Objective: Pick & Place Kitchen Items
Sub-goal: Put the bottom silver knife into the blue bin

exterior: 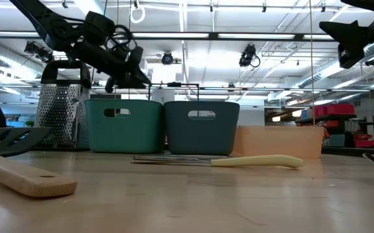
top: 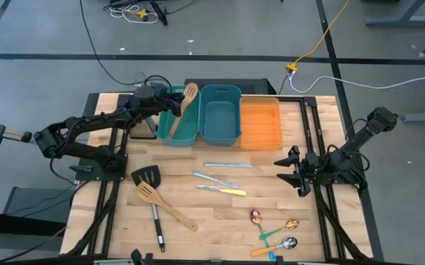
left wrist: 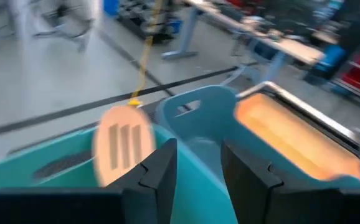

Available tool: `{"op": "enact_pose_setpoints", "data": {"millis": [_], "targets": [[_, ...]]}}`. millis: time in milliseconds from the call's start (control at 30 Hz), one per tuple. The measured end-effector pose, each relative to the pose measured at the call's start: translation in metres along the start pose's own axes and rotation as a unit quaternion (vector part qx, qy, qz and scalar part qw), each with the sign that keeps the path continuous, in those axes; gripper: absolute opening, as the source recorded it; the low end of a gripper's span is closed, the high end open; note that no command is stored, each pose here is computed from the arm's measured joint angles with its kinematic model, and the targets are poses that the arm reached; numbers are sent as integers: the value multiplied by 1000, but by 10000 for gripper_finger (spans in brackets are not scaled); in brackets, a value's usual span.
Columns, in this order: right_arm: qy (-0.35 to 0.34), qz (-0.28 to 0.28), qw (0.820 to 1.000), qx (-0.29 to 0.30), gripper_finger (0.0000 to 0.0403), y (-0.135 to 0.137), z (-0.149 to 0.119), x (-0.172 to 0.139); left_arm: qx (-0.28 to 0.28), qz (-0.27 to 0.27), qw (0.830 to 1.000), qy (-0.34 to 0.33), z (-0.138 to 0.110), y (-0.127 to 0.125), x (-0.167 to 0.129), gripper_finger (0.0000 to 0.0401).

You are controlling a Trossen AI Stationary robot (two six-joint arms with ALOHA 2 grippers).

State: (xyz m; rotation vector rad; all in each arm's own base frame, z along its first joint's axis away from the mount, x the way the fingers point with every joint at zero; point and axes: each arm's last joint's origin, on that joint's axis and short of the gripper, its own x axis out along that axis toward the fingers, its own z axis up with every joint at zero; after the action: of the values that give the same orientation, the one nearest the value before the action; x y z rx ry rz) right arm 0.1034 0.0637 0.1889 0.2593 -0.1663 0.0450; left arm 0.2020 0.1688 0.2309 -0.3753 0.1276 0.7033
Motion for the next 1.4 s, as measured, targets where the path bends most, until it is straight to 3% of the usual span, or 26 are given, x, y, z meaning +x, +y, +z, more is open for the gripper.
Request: {"op": "enact_pose_setpoints", "data": {"millis": [367,533,867,1000,1200,1400], "targets": [[0,0,1000,0,240,0,0,0,49,-116,991,-36,26,-16,-27,130],[0,0,1000,0,240,0,0,0,34,-182,982,-22,29,-22,-37,130],[0,0,1000,20,240,0,0,0,6,-343,938,45,22,-48,-47,131],[1,1,1000,26,240,0,0,0,34,-397,915,62,14,-67,-52,131],[1,1,999,37,240,0,0,0,85,-425,897,88,-4,-94,-59,131],[2,1,999,52,240,0,0,0,128,-413,888,158,-29,-111,-70,131]]}}
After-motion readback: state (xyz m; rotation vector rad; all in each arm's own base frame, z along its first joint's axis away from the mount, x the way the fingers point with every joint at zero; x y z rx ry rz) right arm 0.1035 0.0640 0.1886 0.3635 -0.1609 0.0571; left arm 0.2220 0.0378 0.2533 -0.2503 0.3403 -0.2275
